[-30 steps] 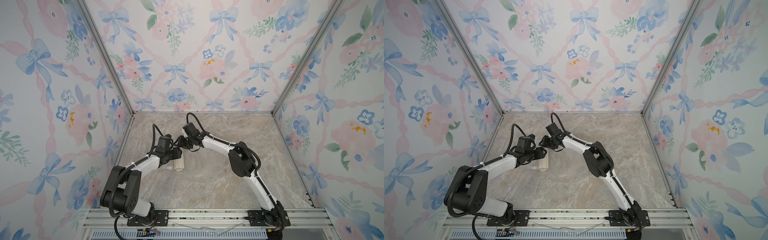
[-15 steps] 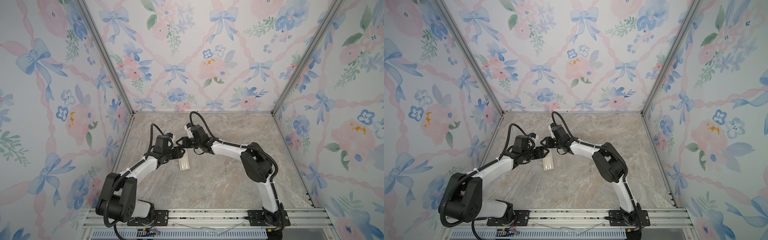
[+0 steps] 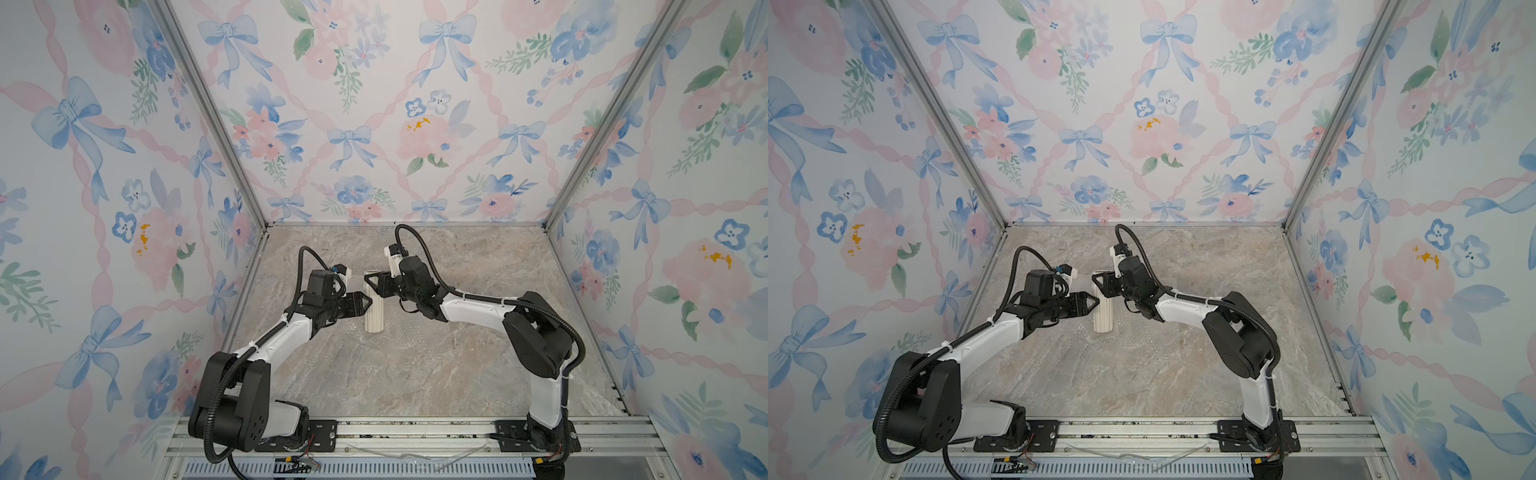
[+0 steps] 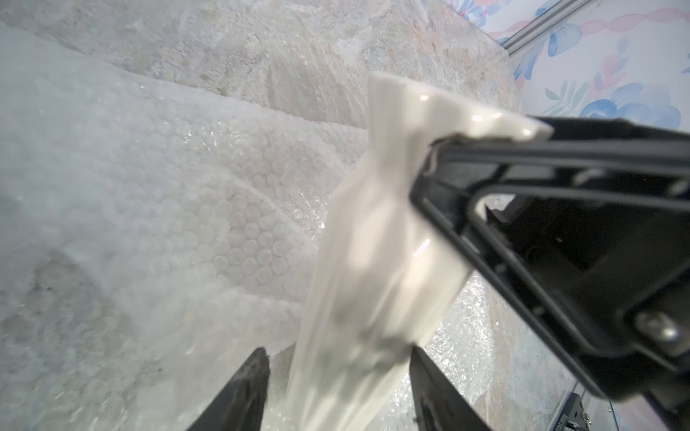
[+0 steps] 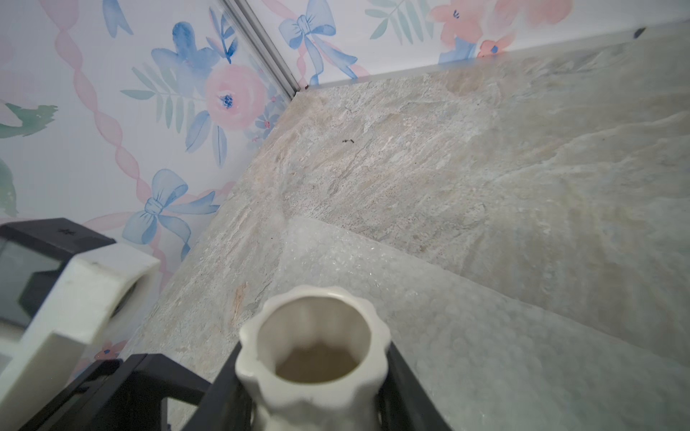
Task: Unwrap the vase from the bubble wrap
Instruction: Pick up the vase from the bubble wrap, then move the bubble wrap to the center of the board.
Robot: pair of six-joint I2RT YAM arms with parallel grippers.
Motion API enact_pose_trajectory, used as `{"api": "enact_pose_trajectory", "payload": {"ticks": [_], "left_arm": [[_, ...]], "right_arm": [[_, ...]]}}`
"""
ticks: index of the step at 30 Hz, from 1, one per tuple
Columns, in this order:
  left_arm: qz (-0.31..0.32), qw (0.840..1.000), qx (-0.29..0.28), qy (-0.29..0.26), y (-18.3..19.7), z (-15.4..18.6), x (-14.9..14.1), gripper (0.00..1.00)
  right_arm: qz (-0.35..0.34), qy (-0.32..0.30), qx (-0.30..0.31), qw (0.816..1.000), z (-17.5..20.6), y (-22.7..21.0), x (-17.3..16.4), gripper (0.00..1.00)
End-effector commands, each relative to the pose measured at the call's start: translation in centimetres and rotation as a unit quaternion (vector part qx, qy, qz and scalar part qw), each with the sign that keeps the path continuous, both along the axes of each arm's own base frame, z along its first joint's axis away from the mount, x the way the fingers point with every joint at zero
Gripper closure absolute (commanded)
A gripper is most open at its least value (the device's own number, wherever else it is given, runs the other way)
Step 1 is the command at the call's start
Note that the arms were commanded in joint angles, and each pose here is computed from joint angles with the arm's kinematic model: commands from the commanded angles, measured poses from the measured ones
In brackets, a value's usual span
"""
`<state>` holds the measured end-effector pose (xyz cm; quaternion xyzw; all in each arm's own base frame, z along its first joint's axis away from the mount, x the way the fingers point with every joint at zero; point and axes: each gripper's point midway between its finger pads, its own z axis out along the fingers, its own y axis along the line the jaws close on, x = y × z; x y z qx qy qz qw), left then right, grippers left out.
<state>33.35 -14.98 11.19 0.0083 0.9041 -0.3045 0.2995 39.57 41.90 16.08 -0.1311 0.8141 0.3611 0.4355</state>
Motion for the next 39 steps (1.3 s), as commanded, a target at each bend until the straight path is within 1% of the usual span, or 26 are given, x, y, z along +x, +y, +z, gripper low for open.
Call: {"api": "enact_pose_trajectory", "payload": {"ticks": [1,8,11,12,13,17,21,25,29,32,33,34,37,39], "left_arm": [[0.011,1.0,0.005,0.001,0.9,0.0,-0.3,0.38],[0.018,1.0,-0.003,-0.001,1.3,0.3,-0.2,0.38],[0.02,1.0,-0.003,0.0,1.4,0.2,-0.1,0.38],[0.02,1.0,-0.003,0.0,1.4,0.2,-0.1,0.38],[0.02,1.0,-0.003,0.001,1.4,0.1,-0.1,0.39],[0.02,1.0,-0.007,0.004,1.3,-0.2,-0.1,0.39],[0.025,1.0,-0.008,0.003,1.4,-0.2,0.1,0.39],[0.028,1.0,-0.009,0.001,1.4,0.1,0.4,0.4],[0.021,1.0,-0.011,-0.004,0.7,0.5,0.6,0.41],[0.002,1.0,-0.019,-0.014,-1.5,1.1,0.8,0.41],[-0.011,1.0,-0.021,-0.014,-2.7,0.9,0.6,0.41],[-0.028,0.999,-0.024,-0.026,-4.4,2.0,1.1,0.41],[-0.077,0.997,-0.016,-0.013,-8.7,0.8,1.3,0.44],[-0.094,0.996,-0.007,0.002,-10.5,-0.7,1.8,0.47]], "right_arm": [[-0.027,-0.089,0.023,0.995,5.4,-1.4,0.8,1.0],[-0.057,-0.153,0.007,0.987,8.5,-4.4,-0.5,1.0],[-0.078,-0.193,-0.014,0.978,10.1,-6.0,-1.5,1.0],[-0.079,-0.202,-0.028,0.976,9.7,-6.3,-1.7,1.0],[-0.084,-0.219,-0.025,0.972,11.3,-7.0,-2.3,1.0],[-0.103,-0.246,-0.054,0.962,12.3,-8.8,-3.2,1.0],[-0.14,-0.273,-0.094,0.947,13.3,-11.3,-4.2,1.0],[-0.192,-0.28,-0.148,0.929,13.8,-15.3,-4.9,1.0],[-0.23,-0.261,-0.185,0.919,12.9,-19.3,-5.1,1.0],[-0.251,-0.247,-0.188,0.917,11.9,-21.9,-5.6,1.0],[-0.257,-0.242,-0.189,0.916,11.6,-22.6,-5.9,1.0],[-0.258,-0.239,-0.19,0.917,11.4,-23.0,-6.2,1.0],[-0.257,-0.229,-0.18,0.922,10.9,-23.9,-7.5,1.0],[-0.247,-0.225,-0.176,0.926,10.8,-24.1,-8.5,1.0]]}}
